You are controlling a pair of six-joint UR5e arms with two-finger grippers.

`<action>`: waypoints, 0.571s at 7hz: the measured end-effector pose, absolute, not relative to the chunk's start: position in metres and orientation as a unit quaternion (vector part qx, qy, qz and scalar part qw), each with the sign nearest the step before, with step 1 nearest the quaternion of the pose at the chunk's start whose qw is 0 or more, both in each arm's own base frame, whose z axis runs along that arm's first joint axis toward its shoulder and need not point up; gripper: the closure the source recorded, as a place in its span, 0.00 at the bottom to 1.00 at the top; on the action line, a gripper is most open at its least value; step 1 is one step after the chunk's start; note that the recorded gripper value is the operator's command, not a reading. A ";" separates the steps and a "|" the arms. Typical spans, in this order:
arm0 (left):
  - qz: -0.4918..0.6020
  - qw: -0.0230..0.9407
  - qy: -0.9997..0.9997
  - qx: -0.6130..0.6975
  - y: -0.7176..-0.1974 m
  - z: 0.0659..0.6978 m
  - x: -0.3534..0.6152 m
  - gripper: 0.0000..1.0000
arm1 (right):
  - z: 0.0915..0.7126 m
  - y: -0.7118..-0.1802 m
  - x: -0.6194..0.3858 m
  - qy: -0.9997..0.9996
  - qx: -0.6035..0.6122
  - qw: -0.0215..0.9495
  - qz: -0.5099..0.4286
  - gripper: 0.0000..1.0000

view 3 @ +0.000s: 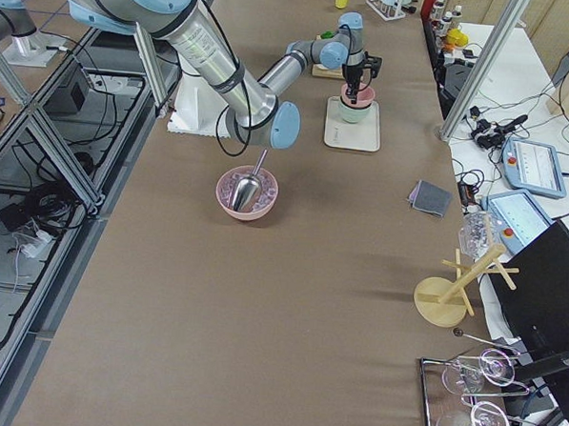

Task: Stack pink bowl on green and place spoon
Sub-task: 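Lower the pink bowl onto the green bowls and open the right gripper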

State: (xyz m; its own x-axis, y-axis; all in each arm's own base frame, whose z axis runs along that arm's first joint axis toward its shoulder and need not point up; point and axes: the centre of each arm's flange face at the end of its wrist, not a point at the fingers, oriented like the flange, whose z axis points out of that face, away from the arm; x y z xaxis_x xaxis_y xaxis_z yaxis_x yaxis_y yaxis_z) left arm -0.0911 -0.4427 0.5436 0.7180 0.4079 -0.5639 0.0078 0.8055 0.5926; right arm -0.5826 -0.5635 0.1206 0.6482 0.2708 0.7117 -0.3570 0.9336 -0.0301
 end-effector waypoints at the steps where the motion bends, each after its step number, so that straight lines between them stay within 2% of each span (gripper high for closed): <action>1: 0.114 0.880 0.358 0.291 -0.443 0.543 -0.091 0.02 | 0.126 -0.563 -0.583 -0.379 0.056 0.907 0.173 1.00; 4: 0.115 0.879 0.359 0.292 -0.443 0.542 -0.091 0.02 | 0.132 -0.561 -0.586 -0.376 0.054 0.909 0.172 1.00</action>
State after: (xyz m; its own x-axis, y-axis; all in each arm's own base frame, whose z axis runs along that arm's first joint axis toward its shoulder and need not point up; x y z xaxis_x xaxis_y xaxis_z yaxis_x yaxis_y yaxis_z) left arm -0.0907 -0.4425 0.5421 0.7161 0.4110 -0.5642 0.0076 0.8037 0.5950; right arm -0.5862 -0.5607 0.1321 0.6571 0.2723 0.7029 -0.3540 0.9347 -0.0312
